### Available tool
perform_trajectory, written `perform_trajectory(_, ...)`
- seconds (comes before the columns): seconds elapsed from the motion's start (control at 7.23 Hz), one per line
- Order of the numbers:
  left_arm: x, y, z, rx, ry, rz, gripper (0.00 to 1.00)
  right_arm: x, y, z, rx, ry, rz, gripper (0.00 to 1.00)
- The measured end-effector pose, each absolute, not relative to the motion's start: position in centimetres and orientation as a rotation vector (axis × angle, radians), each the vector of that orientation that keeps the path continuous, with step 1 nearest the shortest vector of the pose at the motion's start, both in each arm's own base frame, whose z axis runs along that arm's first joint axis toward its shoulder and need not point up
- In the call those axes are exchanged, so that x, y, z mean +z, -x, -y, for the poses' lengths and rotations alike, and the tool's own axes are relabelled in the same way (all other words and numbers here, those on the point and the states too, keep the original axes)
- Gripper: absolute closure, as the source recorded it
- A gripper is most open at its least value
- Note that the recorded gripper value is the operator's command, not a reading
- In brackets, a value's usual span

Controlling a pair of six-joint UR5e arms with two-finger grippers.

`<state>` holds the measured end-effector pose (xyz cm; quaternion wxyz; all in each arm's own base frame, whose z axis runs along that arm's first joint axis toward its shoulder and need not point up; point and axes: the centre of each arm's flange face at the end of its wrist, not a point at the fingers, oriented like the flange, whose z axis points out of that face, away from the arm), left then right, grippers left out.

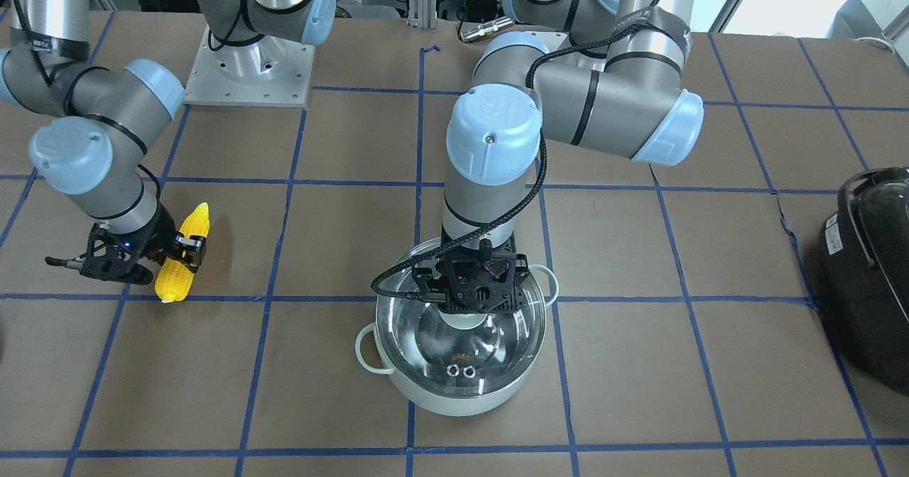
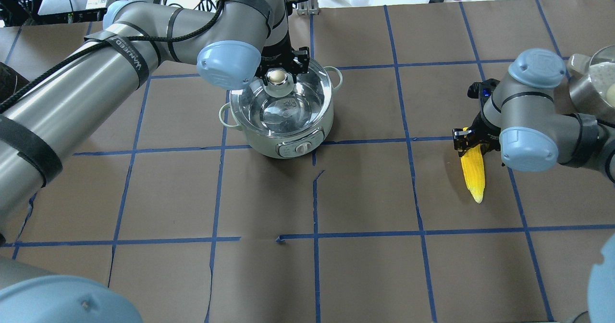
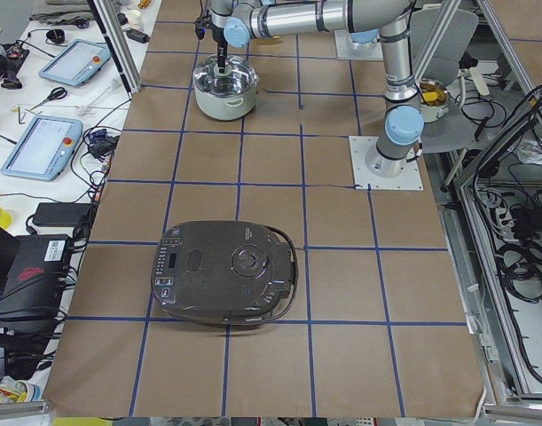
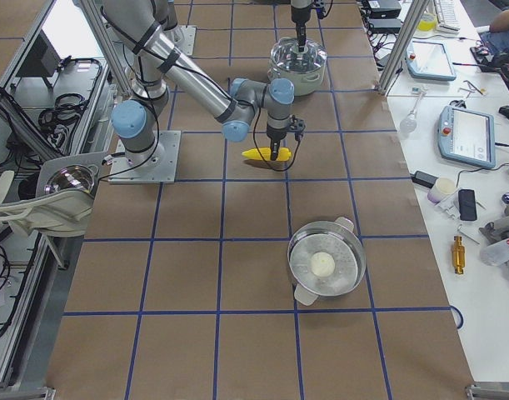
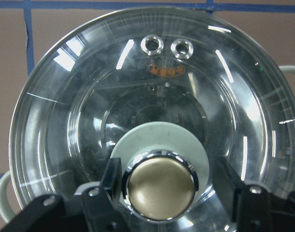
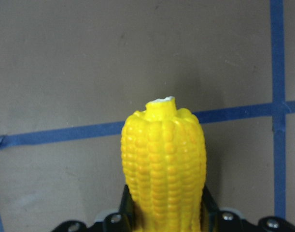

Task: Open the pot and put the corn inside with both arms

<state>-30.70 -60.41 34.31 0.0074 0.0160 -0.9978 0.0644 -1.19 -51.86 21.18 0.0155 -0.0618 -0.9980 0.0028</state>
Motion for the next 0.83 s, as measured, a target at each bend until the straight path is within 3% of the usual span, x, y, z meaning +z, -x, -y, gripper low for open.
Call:
perform_trajectory(0.14, 34.4, 30.7, 60.3, 0.201, -0.049, 3.118, 0.85, 22.9, 1.1, 52.9, 0.019, 0.245, 3.104, 1.00)
perform_trajectory(0.41, 35.9, 30.2, 60.5, 0.234, -0.061, 3.106, 0.86, 28.7, -1.7, 55.5, 0.019, 0.312, 3.103, 1.00)
perform_trajectory(0.83, 43.5, 23.8, 61.3, 0.293, -0.160, 3.027, 0.92, 37.7, -12.1, 58.5, 0.046, 0.406, 3.098, 1.00)
